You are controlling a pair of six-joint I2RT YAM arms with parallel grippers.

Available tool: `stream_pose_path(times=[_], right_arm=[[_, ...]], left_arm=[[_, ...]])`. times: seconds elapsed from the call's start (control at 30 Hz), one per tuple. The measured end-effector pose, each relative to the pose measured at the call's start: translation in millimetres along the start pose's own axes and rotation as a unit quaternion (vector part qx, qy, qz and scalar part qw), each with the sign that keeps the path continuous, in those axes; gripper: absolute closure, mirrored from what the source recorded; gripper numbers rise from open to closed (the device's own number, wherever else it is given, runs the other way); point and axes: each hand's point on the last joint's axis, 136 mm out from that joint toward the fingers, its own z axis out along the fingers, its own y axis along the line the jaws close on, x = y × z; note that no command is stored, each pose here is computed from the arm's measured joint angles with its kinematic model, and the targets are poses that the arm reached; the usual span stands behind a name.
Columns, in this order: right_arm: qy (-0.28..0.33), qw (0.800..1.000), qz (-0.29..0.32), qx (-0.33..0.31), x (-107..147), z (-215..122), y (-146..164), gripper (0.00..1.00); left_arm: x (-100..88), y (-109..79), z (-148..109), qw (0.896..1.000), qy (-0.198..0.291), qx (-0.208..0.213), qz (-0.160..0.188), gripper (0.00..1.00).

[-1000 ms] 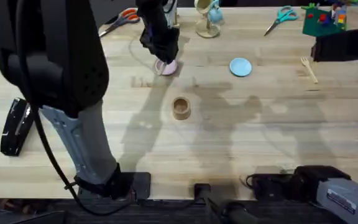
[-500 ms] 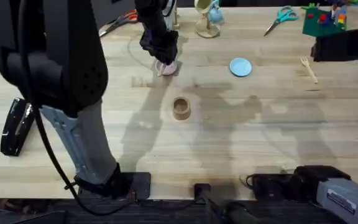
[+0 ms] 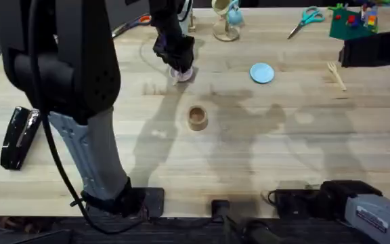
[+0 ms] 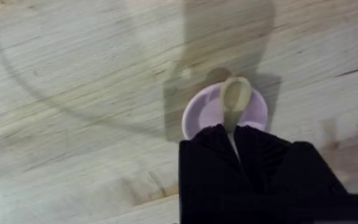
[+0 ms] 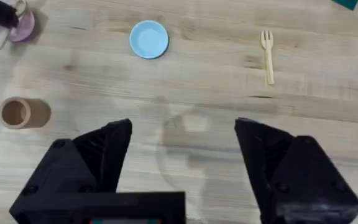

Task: Pick up a utensil and set it on the pink plate, then put the other utensil in the container.

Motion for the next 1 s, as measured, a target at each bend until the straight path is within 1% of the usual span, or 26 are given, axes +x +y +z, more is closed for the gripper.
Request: stream_pose_path(times=[0.1,0.13,0.5,0.7,0.77,0.83,0.9,1.0], right_arm=[[0.000,1.000,0.000,0.000,0.0,-0.1,0.0,0.006],[0.000,1.000,0.000,0.000,0.0,-0.1,0.0,0.005],[0.000,1.000,0.000,0.000,0.1,-0.1,0.0,0.005],[0.000,1.000,0.000,0.000,0.1,-0.1,0.0,0.005],[0.000,1.000,0.000,0.000,0.0,-0.1,0.0,0.005],[0.000,1.000,0.000,0.000,0.0,-0.1,0.0,0.005],[0.000,1.000,0.000,0.000,0.1,-0.1,0.0,0.005],[0.000,1.000,0.000,0.000,0.1,-0.1,0.0,0.005]], left_arm=[[0.0,0.0,0.2,1.000,0.000,0.000,0.000,0.860],[0.0,0.0,0.0,1.000,0.000,0.000,0.000,0.794],[0.2,0.0,0.0,1.000,0.000,0.000,0.000,0.710],[4.1,0.0,-0.7,1.000,0.008,0.000,-0.001,0.641],[6.6,-0.3,-3.8,1.000,0.011,0.000,-0.001,0.601],[8.4,-1.0,-13.3,1.000,0.007,0.000,-0.001,0.550],[10.2,-2.3,-29.7,1.000,-0.002,0.000,0.000,0.493],[12.0,-4.9,-61.3,1.000,-0.029,0.000,0.002,0.437]])
